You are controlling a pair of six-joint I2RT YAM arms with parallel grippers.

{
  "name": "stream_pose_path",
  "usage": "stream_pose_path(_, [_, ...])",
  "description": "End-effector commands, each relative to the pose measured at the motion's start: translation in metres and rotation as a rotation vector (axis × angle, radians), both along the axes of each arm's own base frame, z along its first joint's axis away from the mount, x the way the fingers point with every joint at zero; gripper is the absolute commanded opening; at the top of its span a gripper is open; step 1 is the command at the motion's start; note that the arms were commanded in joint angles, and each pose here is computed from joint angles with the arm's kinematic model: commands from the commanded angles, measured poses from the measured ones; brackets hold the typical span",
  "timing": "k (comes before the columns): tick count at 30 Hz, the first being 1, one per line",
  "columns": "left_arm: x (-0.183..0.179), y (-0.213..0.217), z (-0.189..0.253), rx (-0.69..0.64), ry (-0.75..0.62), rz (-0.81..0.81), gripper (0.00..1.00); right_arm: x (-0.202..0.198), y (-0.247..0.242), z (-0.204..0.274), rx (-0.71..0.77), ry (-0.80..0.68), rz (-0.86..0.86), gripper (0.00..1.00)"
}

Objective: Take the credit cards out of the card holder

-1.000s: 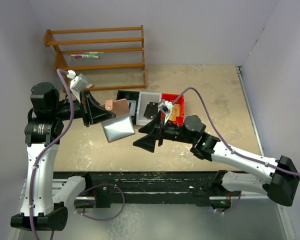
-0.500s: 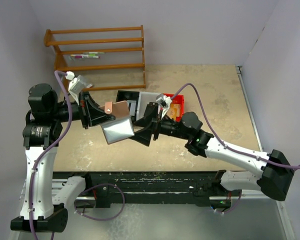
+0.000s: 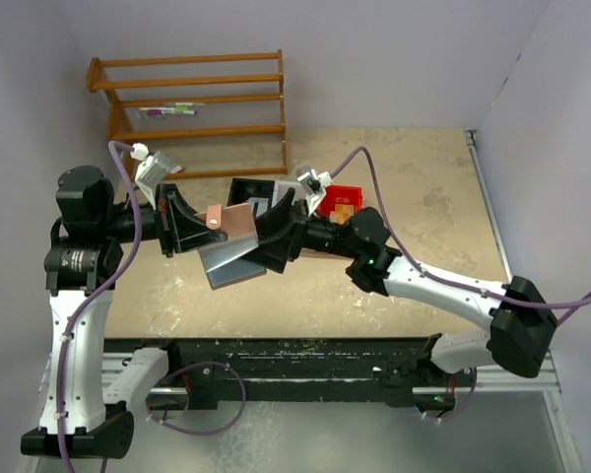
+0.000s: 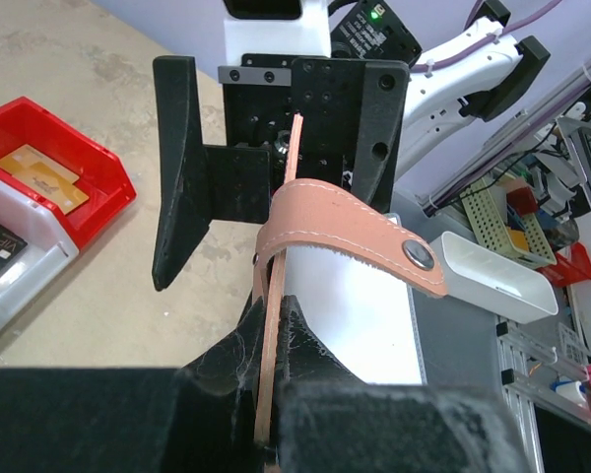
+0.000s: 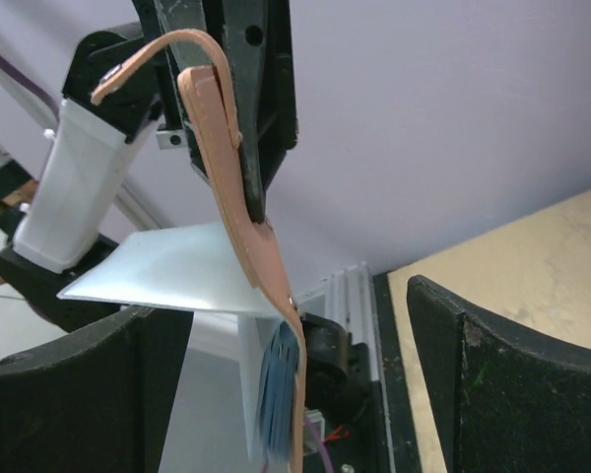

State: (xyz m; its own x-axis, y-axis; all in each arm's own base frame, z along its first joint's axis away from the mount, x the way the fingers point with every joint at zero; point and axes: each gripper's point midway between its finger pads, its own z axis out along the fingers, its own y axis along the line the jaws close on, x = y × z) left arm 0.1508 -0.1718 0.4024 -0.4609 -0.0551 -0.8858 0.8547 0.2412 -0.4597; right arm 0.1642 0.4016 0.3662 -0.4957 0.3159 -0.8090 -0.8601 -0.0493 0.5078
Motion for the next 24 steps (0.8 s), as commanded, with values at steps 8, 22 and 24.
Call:
stream_pose_path(8, [-0.015, -0.001, 0.008, 0.005, -0.068, -0.043, 0.06, -0.035, 0.004, 0.047, 0.178, -0.031, 0.263, 0.30])
stream_pose_path(22, [0.003, 0.014, 0.041, 0.143, -0.365, 0.159, 0.86, -0.030, -0.002, 0.028, 0.031, 0.148, 0.193, 0.00])
stream_pose_path(24, [-0.004, 0.012, 0.039, 0.143, -0.394, 0.120, 0.87, -0.029, -0.002, 0.028, 0.012, 0.160, 0.187, 0.00])
